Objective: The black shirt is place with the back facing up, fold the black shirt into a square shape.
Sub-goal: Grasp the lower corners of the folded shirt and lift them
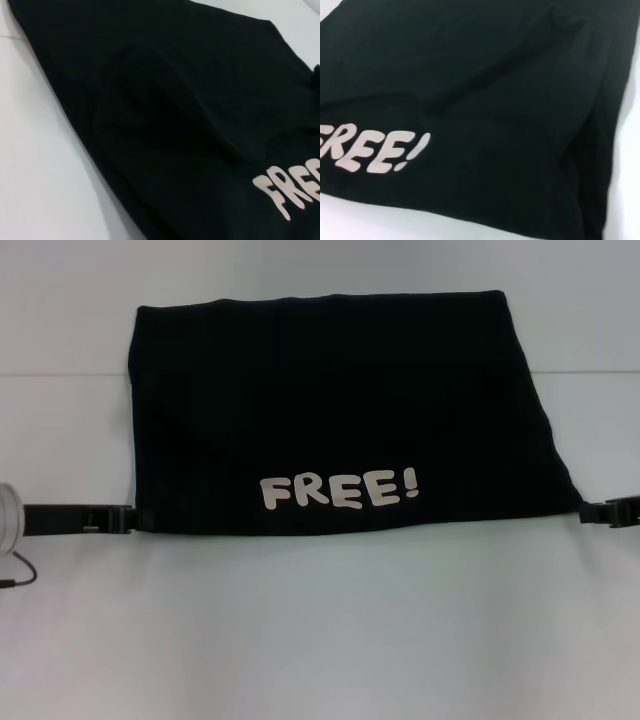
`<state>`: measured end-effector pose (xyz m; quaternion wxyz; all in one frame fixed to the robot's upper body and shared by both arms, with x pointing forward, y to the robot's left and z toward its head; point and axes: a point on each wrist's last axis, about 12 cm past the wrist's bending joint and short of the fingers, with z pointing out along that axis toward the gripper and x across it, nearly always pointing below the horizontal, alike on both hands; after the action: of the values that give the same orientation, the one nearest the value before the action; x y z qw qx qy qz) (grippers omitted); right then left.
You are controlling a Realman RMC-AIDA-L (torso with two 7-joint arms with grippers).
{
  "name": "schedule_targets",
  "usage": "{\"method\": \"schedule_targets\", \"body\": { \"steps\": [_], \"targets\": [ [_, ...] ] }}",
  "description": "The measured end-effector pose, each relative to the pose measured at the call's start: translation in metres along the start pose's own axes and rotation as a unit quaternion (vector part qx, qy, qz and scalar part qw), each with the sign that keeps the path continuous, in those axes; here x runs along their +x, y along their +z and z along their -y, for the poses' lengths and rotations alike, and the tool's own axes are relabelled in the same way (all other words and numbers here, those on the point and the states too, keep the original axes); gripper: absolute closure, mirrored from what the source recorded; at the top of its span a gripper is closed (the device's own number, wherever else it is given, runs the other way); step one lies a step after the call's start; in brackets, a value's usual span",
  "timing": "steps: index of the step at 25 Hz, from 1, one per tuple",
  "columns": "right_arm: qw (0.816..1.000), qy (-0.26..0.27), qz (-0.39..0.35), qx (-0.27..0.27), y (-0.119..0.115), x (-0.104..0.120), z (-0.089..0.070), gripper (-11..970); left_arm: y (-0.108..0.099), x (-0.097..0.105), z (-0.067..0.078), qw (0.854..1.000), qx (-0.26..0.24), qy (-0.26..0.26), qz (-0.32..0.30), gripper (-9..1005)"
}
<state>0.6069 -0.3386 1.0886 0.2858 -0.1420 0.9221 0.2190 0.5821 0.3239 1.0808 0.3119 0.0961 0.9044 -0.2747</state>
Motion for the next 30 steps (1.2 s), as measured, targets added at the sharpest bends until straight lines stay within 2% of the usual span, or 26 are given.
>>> {"method": "schedule_targets", "body": {
  "steps": [7,10,18,20,23,29,30],
  "targets": [
    [0.999,0.016,0.031,0.029,-0.009,0.002,0.013,960,-0.004,0.007,-0.001,1.0,0.013,-0.014,-0.001,990],
    [0.998,0.012,0.04,0.04,-0.003,-0.005,0.011,915,-0.002,0.009,0.0,1.0,0.015,-0.015,-0.003,990],
    [0.998,-0.028,0.029,0.053,0.027,-0.02,-0.011,796,-0.001,0.007,0.002,1.0,0.016,-0.011,-0.003,990],
    [0.997,-0.034,0.024,0.059,0.032,-0.022,-0.013,719,-0.001,0.007,0.002,1.0,0.016,-0.01,-0.004,990],
    [0.997,-0.038,0.024,0.064,0.035,-0.023,-0.014,603,0.0,0.007,0.002,1.0,0.016,-0.01,-0.004,990],
    [0.998,-0.042,0.01,0.043,0.036,-0.02,-0.02,503,-0.001,0.006,0.002,1.0,0.015,-0.01,-0.002,990],
    [0.998,-0.042,0.01,0.043,0.036,-0.02,-0.02,523,0.0,0.006,0.002,1.0,0.015,-0.01,-0.001,990]
  ]
}}
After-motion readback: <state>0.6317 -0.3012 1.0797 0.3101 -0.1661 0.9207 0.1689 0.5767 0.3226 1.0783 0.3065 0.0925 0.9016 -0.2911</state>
